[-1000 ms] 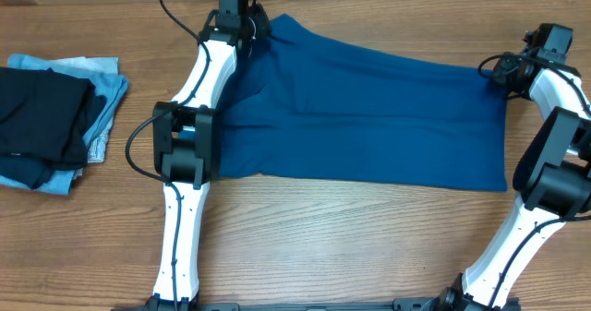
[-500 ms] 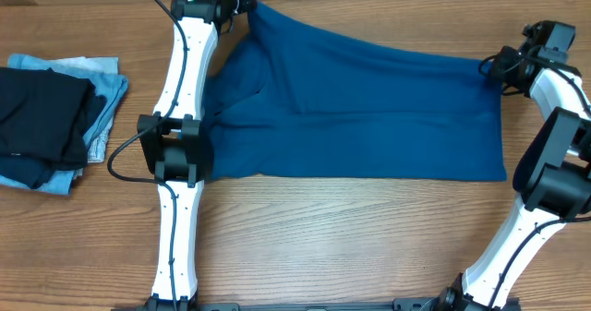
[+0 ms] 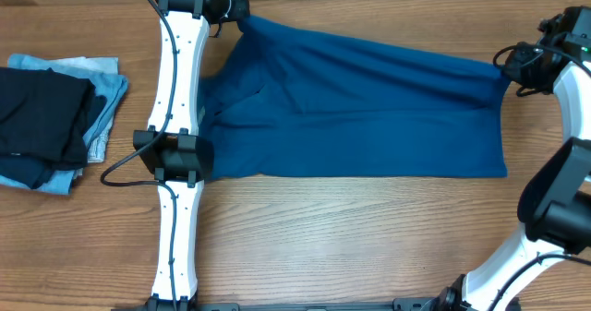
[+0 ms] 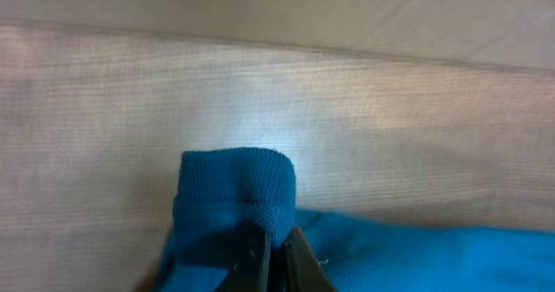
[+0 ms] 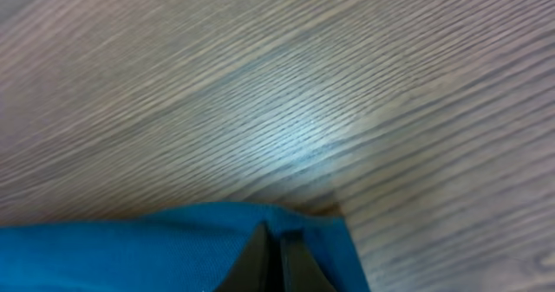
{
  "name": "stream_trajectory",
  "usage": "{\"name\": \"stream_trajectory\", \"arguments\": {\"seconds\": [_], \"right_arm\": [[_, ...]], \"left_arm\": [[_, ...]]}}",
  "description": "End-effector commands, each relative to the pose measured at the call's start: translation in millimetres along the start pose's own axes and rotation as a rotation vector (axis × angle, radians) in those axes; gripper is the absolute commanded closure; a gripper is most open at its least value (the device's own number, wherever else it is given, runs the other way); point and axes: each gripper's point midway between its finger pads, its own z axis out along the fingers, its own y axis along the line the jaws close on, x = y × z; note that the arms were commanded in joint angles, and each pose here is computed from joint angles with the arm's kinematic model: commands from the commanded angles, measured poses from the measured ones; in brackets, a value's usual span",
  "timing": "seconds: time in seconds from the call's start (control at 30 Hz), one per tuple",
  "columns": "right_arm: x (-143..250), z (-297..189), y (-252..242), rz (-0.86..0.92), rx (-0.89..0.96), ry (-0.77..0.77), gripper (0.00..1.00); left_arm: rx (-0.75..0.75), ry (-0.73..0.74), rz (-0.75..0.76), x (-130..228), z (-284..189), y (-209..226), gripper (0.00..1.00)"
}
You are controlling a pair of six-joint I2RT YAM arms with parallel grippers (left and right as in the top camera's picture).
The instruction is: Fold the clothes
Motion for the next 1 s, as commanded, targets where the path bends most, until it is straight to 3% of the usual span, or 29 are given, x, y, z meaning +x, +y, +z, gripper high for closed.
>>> {"name": "stream_trajectory", "arguments": {"seconds": [0.0, 0.2, 0.4, 0.6, 0.8, 0.97], "right_arm": [[-8.7, -45.8, 8.7, -0.004, -0.020, -0.041, 0.96], [47.8, -54.6, 11.9, 0.047, -0.045, 0.190, 0.96], [79.7, -62.8, 8.2, 0.083, -0.021, 0.323, 0.96], [110.0, -74.9, 3.6, 0.159, 0.024, 0.455, 0.96], [127.2, -84.1, 2.0, 0.212, 0.052, 0.532, 0.96], [128.2, -84.7, 1.5, 0.213, 0.056, 0.536, 0.96]], "left_arm": [[-0.030, 0.050, 0.005, 11.7, -9.2, 7.6, 0.96], [-0.068, 0.197, -0.035, 47.9, -24.6, 13.9, 0.96], [-0.086, 0.316, -0.051, 80.6, -45.0, -0.3, 0.96], [-0.056, 0.305, -0.015, 84.6, -53.7, -33.7, 0.96], [-0.093, 0.211, 0.031, 66.8, -102.4, -46.6, 0.96], [-0.303, 0.439, 0.074, 127.8, -116.8, -15.5, 0.96]]}}
